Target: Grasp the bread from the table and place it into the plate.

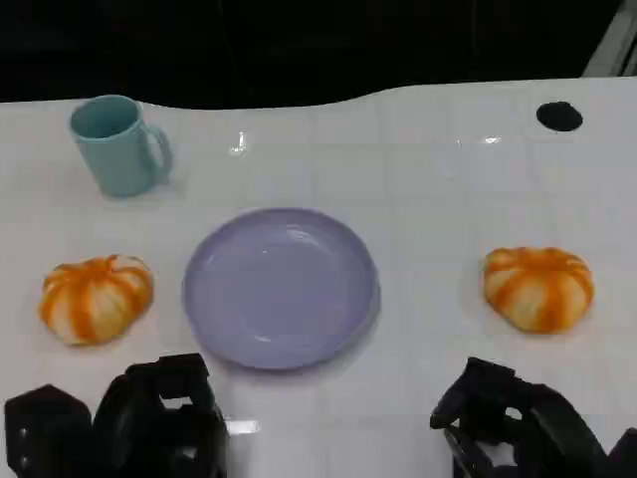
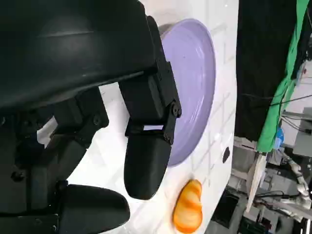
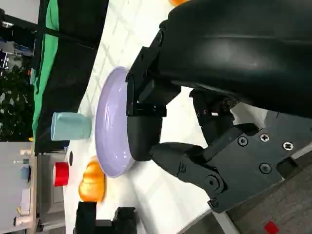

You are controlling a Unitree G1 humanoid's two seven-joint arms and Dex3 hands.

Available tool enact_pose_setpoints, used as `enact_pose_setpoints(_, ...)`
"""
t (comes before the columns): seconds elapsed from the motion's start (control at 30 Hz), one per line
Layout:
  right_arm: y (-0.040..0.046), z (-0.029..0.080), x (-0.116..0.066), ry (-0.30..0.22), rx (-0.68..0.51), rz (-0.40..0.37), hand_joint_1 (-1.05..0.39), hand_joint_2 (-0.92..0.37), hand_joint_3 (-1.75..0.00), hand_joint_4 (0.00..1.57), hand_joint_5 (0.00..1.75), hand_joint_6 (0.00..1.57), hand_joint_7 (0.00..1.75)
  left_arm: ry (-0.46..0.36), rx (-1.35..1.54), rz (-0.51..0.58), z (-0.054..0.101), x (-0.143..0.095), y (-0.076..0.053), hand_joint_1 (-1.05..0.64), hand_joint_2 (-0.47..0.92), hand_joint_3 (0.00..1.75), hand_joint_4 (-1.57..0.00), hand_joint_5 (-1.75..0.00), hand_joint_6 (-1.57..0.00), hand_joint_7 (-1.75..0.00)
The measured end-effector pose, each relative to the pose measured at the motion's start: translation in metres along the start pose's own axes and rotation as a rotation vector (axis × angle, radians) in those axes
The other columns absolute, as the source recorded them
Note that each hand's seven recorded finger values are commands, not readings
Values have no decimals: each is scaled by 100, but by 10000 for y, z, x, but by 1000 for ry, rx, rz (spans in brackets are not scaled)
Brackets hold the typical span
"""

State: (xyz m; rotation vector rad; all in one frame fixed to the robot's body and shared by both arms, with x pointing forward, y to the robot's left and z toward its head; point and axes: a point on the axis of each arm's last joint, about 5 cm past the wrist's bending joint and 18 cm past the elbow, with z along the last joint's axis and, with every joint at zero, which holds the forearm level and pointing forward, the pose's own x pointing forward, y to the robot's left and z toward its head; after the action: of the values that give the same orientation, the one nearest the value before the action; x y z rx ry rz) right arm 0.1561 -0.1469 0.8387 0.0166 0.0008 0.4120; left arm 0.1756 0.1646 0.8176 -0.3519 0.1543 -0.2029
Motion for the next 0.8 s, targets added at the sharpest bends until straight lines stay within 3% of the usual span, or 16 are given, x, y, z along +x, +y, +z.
enact_pose_setpoints(0.8, 0, 0, 0, 1, -1, 0, -27, -65, -99, 68, 175, 65, 145, 0, 0, 0, 1, 0, 0, -88, -33, 175, -157, -121, -137, -114)
